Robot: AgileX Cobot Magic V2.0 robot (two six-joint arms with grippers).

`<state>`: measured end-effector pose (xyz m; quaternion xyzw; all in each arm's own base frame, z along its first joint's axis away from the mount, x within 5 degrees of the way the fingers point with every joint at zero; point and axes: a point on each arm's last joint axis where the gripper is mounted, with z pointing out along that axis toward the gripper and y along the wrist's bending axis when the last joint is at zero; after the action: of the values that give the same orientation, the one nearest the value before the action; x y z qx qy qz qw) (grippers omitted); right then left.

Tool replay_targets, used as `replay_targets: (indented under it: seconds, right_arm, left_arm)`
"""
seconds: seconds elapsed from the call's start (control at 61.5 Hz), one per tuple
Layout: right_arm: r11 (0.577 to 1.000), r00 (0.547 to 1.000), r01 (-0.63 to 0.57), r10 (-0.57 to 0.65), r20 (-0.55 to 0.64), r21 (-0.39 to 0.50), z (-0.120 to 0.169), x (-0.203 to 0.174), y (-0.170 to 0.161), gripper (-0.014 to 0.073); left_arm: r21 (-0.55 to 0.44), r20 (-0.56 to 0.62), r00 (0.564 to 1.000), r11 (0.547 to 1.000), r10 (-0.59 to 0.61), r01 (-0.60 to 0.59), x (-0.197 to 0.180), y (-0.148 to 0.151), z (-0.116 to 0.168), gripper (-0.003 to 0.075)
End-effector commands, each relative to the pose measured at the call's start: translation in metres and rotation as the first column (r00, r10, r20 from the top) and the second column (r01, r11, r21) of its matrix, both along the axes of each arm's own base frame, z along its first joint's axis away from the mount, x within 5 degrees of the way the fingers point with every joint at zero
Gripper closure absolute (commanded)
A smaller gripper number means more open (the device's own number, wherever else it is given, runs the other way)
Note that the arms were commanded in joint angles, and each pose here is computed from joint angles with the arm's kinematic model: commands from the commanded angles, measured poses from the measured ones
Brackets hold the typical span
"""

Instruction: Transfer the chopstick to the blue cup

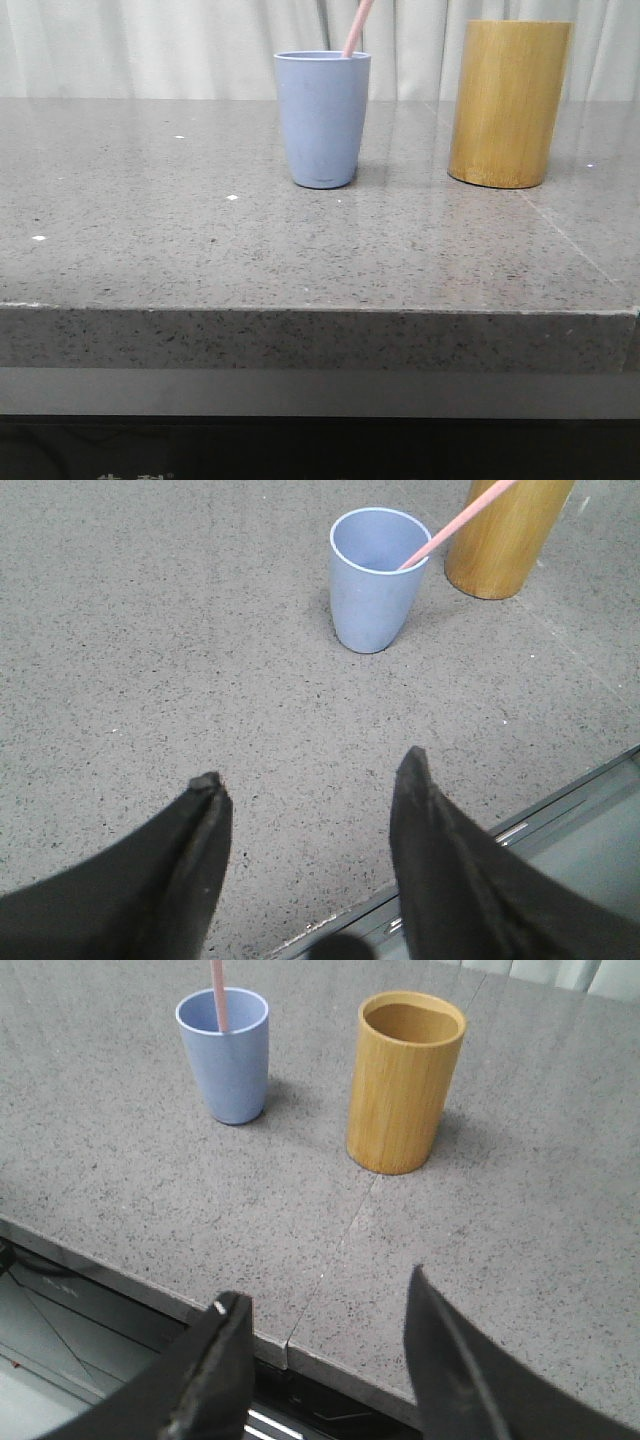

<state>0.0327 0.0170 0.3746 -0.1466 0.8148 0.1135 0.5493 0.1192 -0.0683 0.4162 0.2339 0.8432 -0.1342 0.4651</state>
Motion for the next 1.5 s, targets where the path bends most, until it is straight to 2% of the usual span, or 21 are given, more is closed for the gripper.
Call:
replay_targets:
  seconds: [0.0, 0.163, 0.276, 0.894, 0.976, 1.041, 1.171, 1.333, 1.35, 1.48]
  right_arm:
    - [1.000, 0.996, 0.015, -0.018, 0.093, 0.026, 0.012, -0.001, -0.001, 0.0280]
    - [1.000, 0.996, 0.015, -0.017, 0.083, 0.022, 0.011, -0.001, -0.002, 0.0538]
    - [1.000, 0.997, 0.015, -0.016, 0.081, 0.022, 0.011, -0.001, -0.002, 0.0669]
    - [1.000, 0.996, 0.017, -0.018, 0.084, 0.018, 0.011, -0.001, -0.002, 0.0662]
    - [1.000, 0.996, 0.017, -0.018, 0.083, 0.017, 0.011, -0.001, -0.002, 0.0662]
    - [1.000, 0.996, 0.017, -0.018, 0.083, 0.017, 0.011, -0.001, -0.002, 0.0662]
    - [1.000, 0.996, 0.017, -0.018, 0.083, 0.017, 0.011, -0.001, -0.002, 0.0662]
    - [1.000, 0.996, 0.017, -0.018, 0.083, 0.017, 0.011, -0.001, -0.002, 0.0662]
    - [1.000, 0.996, 0.017, -0.018, 0.083, 0.017, 0.011, -0.001, -0.002, 0.0662]
    - [1.000, 0.996, 0.017, -0.018, 0.083, 0.017, 0.011, -0.001, -0.002, 0.0662]
  left_arm:
    - [-0.063, 0.081, 0.997, 0.998, 0.009, -0.004, 0.001, -0.001, 0.014, 0.0443]
    - [-0.063, 0.081, 0.997, 0.998, 0.009, -0.004, 0.001, -0.001, 0.014, 0.0644]
    - [-0.063, 0.081, 0.997, 0.998, 0.009, -0.004, 0.001, -0.001, 0.014, 0.0738]
    - [-0.064, 0.082, 0.997, 0.998, 0.007, -0.002, 0.002, -0.001, 0.013, 0.0739]
    - [-0.083, 0.116, 0.993, 0.997, 0.012, -0.002, -0.004, 0.002, 0.010, 0.0739]
    - [-0.055, 0.205, 0.977, 0.997, 0.061, -0.051, -0.007, 0.012, 0.006, 0.0739]
    - [-0.128, 0.343, 0.923, 0.982, 0.174, -0.138, -0.019, 0.030, -0.015, 0.0739]
    - [-0.205, 0.470, 0.827, 0.949, 0.310, -0.239, -0.036, 0.049, -0.065, 0.0739]
    - [-0.218, 0.493, 0.807, 0.944, 0.326, -0.248, -0.040, 0.051, -0.068, 0.0739]
    - [-0.250, 0.539, 0.740, 0.916, 0.401, -0.315, -0.055, 0.060, -0.116, 0.0739]
